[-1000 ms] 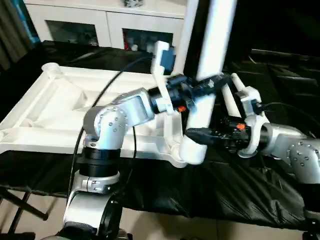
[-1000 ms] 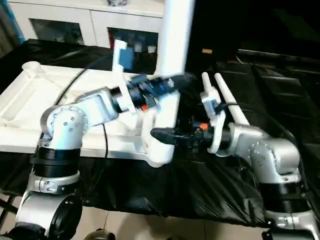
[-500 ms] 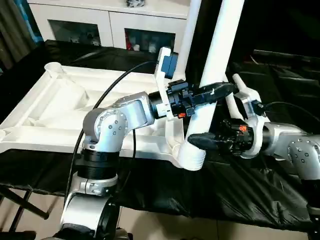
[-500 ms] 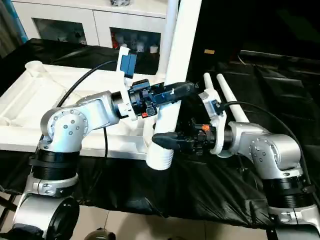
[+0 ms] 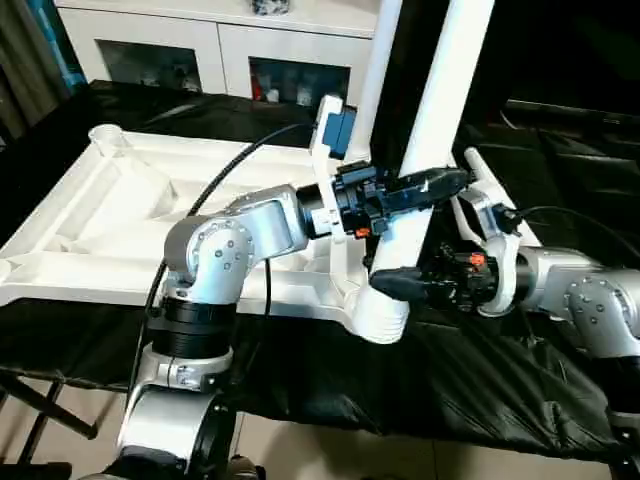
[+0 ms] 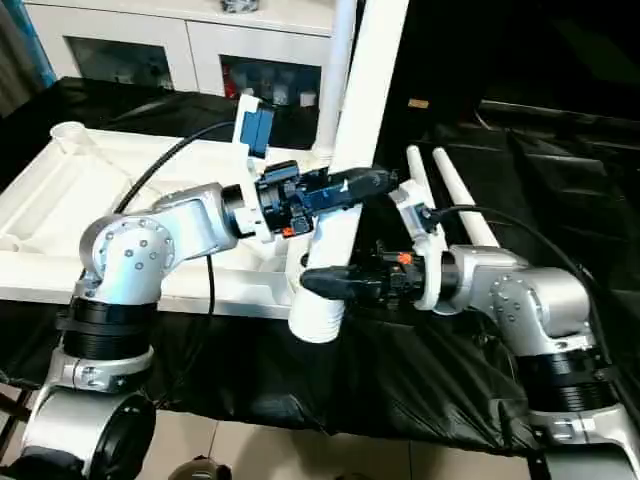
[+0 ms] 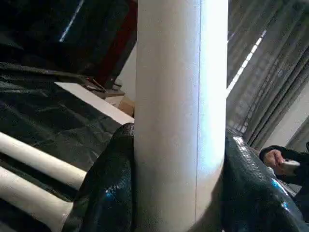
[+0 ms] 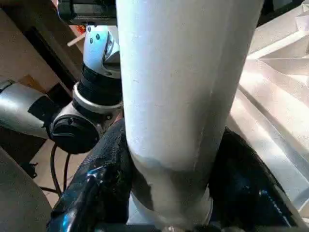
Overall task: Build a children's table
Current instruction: Pick table leg
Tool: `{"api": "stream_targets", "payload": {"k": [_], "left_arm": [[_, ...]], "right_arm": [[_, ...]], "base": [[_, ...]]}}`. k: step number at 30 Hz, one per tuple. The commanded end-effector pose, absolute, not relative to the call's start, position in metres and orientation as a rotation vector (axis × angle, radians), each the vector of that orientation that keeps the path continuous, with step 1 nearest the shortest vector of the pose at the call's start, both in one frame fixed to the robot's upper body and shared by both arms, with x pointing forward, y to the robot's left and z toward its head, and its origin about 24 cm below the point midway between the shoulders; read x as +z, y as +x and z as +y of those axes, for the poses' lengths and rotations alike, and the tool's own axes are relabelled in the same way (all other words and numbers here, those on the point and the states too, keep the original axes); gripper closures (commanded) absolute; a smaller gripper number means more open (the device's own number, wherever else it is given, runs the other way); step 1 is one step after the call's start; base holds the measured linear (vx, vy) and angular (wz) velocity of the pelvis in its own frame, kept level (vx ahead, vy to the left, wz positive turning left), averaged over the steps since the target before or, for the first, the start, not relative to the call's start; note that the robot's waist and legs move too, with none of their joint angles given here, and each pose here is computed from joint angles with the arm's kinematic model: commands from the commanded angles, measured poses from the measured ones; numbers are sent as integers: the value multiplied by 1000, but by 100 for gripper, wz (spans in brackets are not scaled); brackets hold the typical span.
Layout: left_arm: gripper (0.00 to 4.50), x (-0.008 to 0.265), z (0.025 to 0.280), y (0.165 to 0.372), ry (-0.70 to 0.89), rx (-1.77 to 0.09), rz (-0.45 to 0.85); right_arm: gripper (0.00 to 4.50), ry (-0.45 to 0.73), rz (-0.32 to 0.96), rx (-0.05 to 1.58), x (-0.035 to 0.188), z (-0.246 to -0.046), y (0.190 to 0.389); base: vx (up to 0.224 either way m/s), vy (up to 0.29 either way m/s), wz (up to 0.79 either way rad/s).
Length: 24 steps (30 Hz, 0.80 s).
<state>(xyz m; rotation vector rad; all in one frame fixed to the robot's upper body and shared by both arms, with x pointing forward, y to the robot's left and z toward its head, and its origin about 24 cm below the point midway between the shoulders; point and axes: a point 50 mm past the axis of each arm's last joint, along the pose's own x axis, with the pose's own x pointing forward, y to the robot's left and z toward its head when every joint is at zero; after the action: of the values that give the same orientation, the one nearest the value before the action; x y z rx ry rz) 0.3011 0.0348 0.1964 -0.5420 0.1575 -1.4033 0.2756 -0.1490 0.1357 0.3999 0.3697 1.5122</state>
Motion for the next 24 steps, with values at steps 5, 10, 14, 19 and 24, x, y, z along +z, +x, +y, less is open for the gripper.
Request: {"api": "stream_targets", "payload": {"k": [5,10,14,19,24], "left_arm": [[264,204,29,297,-524,-1444,135],[264,204,30,297,-520,-1449,136],[264,204,31,296,-515,-1458,136],[264,204,31,295,-515,-1467,136],[264,204,30,298,-505,-1438,137]], "right_arm": [[179,384,363,1533,138,-145,278],[197,402,369,1552,139,-145,276],[236,410,368,1555,139,-145,276],[258,422,363,1559,140,-144,277],[260,433,348,1547,139,-143,277]], "base": [[0,0,0],[0,0,0],[0,0,0],[0,0,0],[0,0,0]]}}
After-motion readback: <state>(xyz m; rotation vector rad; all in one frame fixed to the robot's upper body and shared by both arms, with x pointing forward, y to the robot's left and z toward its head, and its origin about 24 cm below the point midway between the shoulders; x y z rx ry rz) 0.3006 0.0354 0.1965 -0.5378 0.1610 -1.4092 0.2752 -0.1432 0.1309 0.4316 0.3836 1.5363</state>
